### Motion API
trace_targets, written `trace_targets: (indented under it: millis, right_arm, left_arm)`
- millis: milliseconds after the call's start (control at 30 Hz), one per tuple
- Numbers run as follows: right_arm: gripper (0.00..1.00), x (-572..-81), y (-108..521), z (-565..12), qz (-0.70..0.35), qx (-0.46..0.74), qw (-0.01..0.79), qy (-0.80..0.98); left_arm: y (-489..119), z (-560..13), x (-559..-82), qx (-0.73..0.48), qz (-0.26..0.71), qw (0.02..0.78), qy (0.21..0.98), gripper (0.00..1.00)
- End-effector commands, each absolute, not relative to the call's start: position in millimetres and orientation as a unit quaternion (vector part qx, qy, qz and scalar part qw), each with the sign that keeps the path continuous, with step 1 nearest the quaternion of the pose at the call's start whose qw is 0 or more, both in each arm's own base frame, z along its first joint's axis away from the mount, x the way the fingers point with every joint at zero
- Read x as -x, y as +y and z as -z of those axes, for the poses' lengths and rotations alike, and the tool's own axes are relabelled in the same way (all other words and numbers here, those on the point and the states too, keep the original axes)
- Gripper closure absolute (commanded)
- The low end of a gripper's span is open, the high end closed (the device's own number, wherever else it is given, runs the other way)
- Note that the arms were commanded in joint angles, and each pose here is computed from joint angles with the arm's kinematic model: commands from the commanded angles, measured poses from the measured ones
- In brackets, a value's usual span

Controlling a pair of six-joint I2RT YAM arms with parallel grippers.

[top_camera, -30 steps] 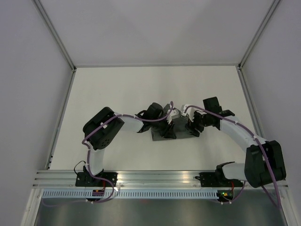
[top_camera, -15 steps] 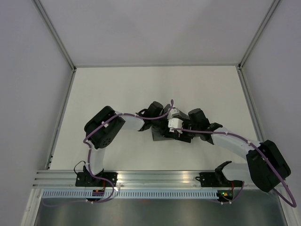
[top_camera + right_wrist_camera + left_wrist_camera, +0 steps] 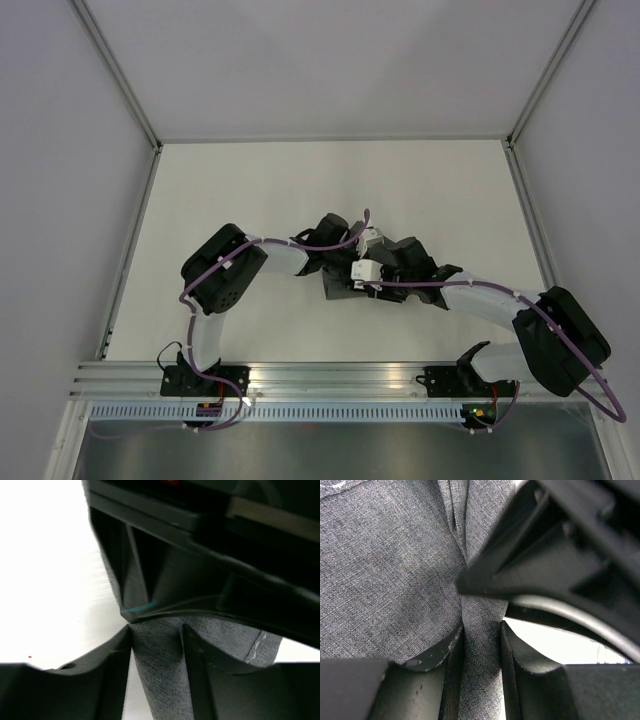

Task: Fold the napkin, place the utensils inside, and roll it up
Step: Roll the napkin with the utensil

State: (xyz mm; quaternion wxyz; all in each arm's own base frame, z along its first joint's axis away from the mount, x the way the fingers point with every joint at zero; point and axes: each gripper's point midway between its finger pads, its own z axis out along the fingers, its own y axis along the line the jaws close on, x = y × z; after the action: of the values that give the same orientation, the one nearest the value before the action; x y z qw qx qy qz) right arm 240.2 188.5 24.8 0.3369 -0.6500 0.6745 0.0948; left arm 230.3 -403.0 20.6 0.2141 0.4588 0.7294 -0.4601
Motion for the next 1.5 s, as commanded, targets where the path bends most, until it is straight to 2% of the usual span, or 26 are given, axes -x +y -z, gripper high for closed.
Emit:
trace_targets:
  millis: [0,67,200,367,500,867,1133,1467]
  right_arm:
    - [0.58,-237,187,-14,-0.089,0.656,0.325,0.675]
    - [0.68,-235,185,-11,-0.092,0.659,0.316,0.676]
    - [0.74,-231,186,-7,-0.1,0.665,0.295,0.679]
    - [0.82,-221,184,-3,-0.12,0.671,0.255,0.686]
    - [0.82,-217,186,-2,-0.133,0.673,0.238,0.688]
    - [0.86,-206,188,5,-0.164,0.676,0.179,0.696]
    - [0.86,-202,189,7,-0.182,0.672,0.147,0.702]
    - [0.89,-197,193,7,-0.229,0.662,0.096,0.707]
  left_arm:
    - [-372,32,-202,-0.435,0.415,0.121,0.79,0.87]
    - [-371,29,-204,-0.436,0.417,0.125,0.788,0.82]
    - [-373,19,-210,-0.437,0.416,0.143,0.785,0.72]
    - [-374,-3,-227,-0.422,0.422,0.185,0.781,0.63]
    - [-372,-19,-237,-0.403,0.429,0.21,0.781,0.59]
    - [-365,-55,-260,-0.375,0.444,0.256,0.772,0.55]
    - [-341,-90,-287,-0.31,0.454,0.344,0.761,0.53]
    - [-294,-137,-317,-0.207,0.405,0.488,0.745,0.52]
